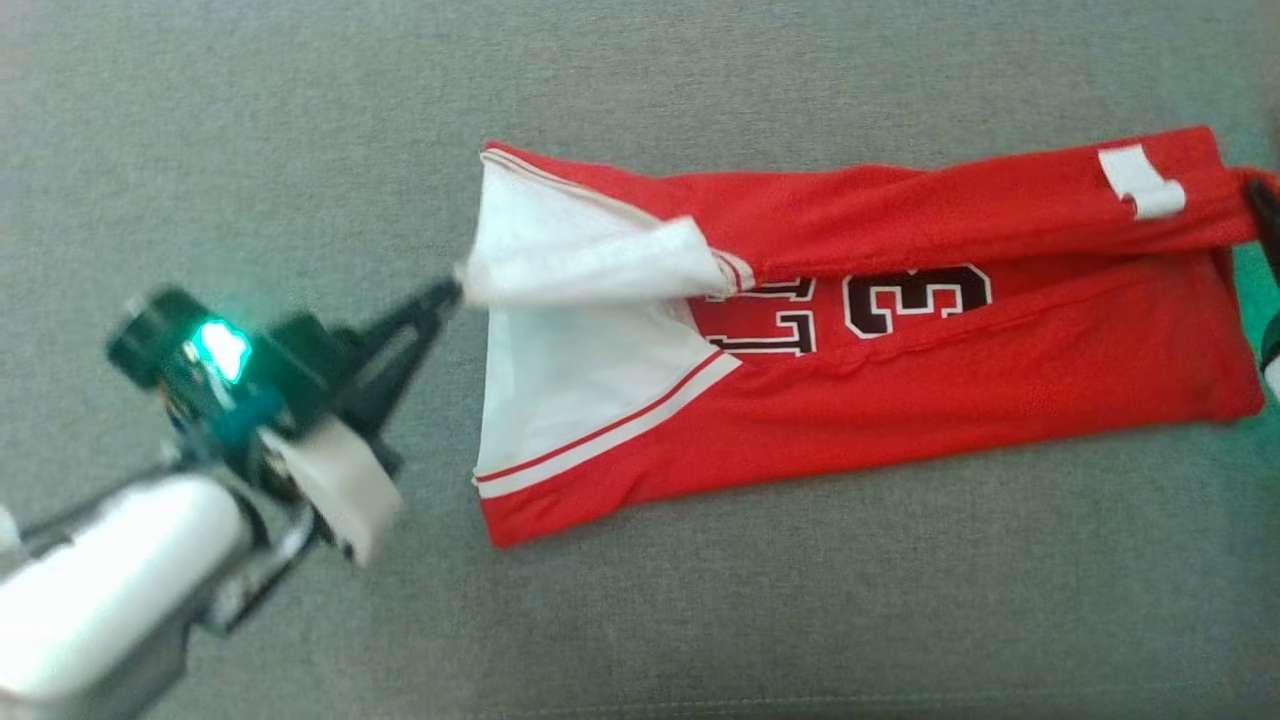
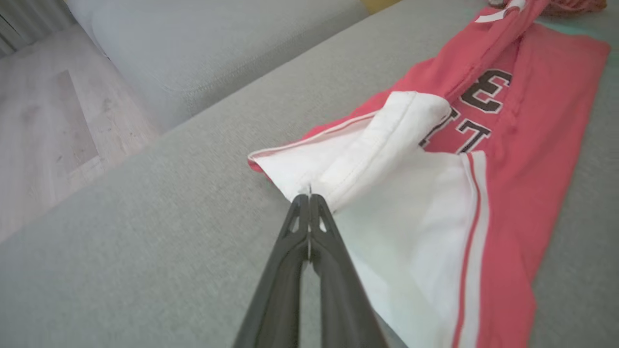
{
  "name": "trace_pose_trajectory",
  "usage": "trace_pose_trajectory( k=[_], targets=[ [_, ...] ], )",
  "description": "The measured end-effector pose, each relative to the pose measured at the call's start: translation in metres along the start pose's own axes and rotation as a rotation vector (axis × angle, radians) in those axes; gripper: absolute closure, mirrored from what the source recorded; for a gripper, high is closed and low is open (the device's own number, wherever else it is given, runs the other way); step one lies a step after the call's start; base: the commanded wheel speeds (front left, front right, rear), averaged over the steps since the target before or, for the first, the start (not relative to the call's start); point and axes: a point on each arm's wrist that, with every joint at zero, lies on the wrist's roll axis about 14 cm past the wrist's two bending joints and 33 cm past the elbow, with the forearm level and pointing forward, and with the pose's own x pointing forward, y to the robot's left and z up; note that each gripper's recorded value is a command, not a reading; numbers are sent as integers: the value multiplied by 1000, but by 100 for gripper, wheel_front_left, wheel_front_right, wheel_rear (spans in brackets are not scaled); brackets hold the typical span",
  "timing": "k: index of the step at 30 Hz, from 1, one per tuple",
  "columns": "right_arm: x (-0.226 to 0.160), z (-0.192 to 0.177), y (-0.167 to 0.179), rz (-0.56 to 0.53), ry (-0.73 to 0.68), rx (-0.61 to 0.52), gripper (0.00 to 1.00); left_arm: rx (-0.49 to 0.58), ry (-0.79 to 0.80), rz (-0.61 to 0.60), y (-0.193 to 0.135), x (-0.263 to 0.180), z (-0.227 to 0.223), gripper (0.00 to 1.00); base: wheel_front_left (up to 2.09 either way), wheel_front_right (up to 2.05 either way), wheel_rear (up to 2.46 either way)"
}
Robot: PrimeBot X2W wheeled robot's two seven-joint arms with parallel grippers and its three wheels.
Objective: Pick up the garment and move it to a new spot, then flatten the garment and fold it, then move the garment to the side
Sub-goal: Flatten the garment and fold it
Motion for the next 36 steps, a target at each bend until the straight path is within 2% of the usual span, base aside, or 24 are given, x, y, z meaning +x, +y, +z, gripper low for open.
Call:
trace_pose_trajectory(
  k=[7, 16, 17, 18, 19, 20, 21, 22, 23, 26, 32, 36],
  targets=[
    [-5, -22, -2, -10, 38, 24, 100, -56, 46, -13, -22, -12, -24, 100, 0, 0, 0],
    [-22, -31, -11, -51, 35, 51, 100, -83, 32, -20, -34, -17, -22, 100, 0, 0, 0],
    [-23, -33, -10, -52, 37, 59, 97, -89, 30, -23, -37, -17, -23, 100, 0, 0, 0],
    [-23, -37, -9, -50, 41, 67, 87, -97, 34, -25, -40, -16, -25, 100, 0, 0, 0],
    [-23, -40, -8, -52, 45, 74, 57, -107, 31, -25, -43, -15, -27, 100, 0, 0, 0],
    [-24, -42, -9, -62, 43, 86, 0, -118, 21, -19, -45, -13, -27, 100, 0, 0, 0],
    [-23, -43, -9, -70, 35, 101, 0, -128, 8, -6, -45, -11, -27, 84, 0, 0, 0],
    [-22, -42, -8, -75, 25, 112, 0, -139, -7, 10, -46, -10, -27, 15, 0, 0, 0],
    [-22, -40, -8, -80, 12, 125, 0, -153, -32, 29, -46, -8, -25, 0, 0, 0, 0],
    [-21, -37, -6, -86, -14, 147, 0, -185, -87, 90, -43, -6, -21, 0, 0, 0, 0],
    [-30, -35, -9, -131, -87, 185, 0, -315, -243, 345, -28, -10, -8, 0, 0, 0, 0],
    [-31, -40, -8, -164, -109, 195, 0, -373, -309, 442, -31, -14, 7, 0, 0, 0, 0]
  ],
)
